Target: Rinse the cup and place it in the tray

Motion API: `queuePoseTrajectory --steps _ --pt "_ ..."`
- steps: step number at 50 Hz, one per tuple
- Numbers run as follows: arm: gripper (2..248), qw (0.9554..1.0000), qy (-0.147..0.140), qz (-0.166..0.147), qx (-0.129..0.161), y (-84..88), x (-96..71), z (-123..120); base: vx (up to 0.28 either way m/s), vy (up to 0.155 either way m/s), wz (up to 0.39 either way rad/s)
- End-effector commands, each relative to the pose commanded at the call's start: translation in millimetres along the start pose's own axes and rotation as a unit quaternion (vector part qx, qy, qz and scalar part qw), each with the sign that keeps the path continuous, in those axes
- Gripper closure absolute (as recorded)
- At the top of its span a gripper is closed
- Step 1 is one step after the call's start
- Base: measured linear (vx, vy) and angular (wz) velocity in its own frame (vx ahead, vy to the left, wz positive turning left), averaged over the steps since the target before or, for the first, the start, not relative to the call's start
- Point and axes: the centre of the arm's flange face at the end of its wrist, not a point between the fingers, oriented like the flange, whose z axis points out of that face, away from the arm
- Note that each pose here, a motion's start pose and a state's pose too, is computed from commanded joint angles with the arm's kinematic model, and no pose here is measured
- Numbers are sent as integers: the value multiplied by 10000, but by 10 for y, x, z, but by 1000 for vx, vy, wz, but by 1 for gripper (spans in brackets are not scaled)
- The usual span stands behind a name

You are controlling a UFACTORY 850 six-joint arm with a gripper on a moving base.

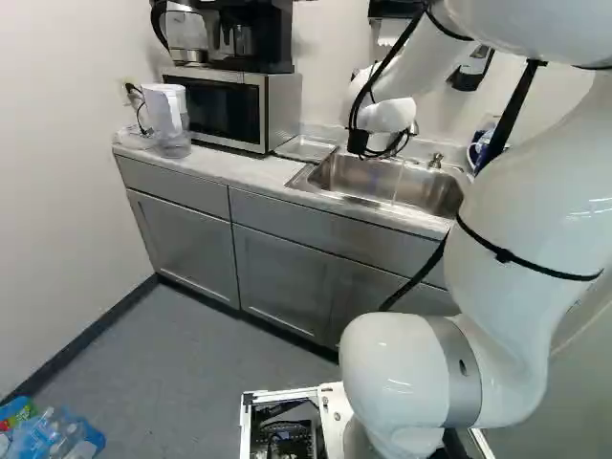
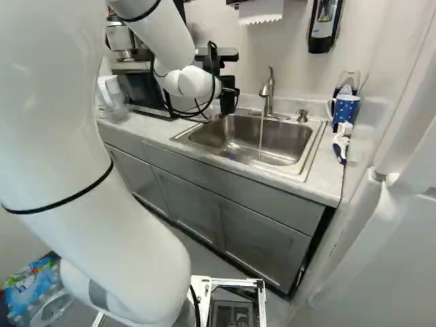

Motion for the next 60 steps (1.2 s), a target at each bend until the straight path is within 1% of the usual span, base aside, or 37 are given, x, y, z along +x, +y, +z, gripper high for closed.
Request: queuePoseTrajectory --steps 6,23,26,35,43,51,60 --pt "124 10000 64 1 3 -3 61 -25 0 0 0" --pt "124 10000 64 1 3 -3 61 -25 0 0 0" --pt "124 10000 64 57 4 -3 61 -25 0 0 0" --pt "124 9990 64 439 6 -3 61 -25 0 0 0" --pt "124 9964 63 847 9 -3 61 -25 0 0 0" --pt "124 9920 63 1263 11 -3 61 -25 0 0 0" --pt "124 9849 62 1730 14 -3 61 -25 0 0 0"
